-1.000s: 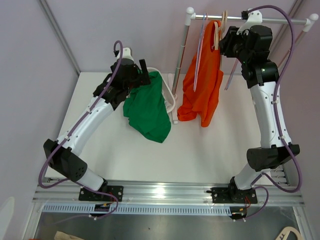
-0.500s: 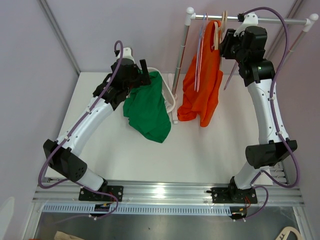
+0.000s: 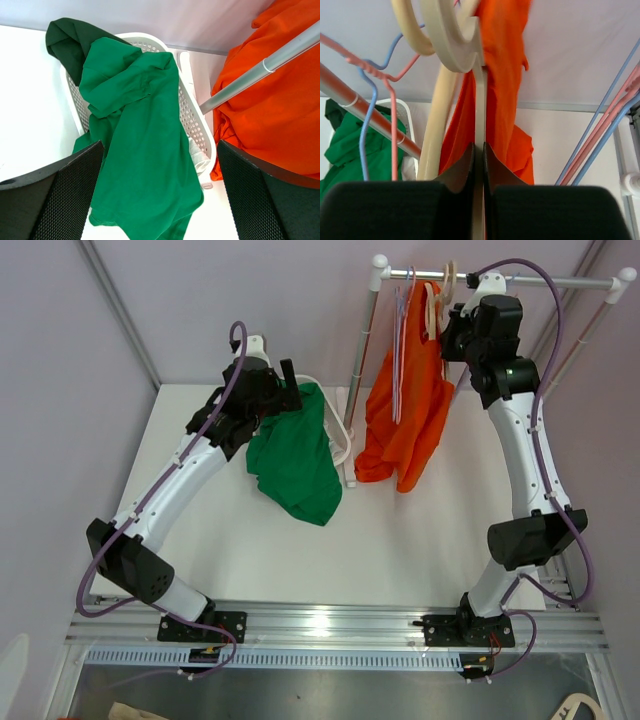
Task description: Remove the t-shirt from the hanger
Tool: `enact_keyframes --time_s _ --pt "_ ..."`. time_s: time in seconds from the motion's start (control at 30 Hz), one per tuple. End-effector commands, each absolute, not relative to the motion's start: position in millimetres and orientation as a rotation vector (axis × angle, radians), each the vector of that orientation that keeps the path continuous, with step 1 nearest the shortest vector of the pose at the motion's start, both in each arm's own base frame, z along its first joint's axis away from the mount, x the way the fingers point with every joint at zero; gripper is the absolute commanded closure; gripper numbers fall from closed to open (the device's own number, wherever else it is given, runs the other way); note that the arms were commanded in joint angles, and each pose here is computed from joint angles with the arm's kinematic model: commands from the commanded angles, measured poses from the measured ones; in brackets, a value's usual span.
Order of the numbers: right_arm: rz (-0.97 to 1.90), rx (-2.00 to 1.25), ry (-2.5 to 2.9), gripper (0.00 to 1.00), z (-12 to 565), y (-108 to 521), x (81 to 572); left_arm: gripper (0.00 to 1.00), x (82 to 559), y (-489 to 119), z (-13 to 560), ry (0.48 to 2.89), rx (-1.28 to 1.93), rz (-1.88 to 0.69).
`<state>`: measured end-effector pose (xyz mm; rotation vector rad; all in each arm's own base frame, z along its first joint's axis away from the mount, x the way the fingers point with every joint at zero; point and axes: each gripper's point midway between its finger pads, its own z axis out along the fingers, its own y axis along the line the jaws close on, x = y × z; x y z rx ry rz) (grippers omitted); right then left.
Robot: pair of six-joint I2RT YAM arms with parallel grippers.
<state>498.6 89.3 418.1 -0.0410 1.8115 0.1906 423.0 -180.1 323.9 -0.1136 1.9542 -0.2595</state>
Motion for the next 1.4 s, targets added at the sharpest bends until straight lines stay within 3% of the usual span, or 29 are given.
enact_keyframes --time_s 0.0,0.77,1.0,1.37 --pt "0.176 -0.036 1.770 0.99 433 88 499 0.00 414 -181 354 1.874 -0.095 -0.297" --pt "0.020 0.075 1.601 1.00 507 52 487 0.00 410 -180 367 1.847 -0.080 -0.292" --pt "0.012 0.101 1.595 1.00 505 46 468 0.01 405 -179 371 1.836 -0.070 -0.287" --pt "-0.001 0.091 1.676 1.00 466 50 490 0.00 403 -178 364 1.846 -0.069 -0.274"
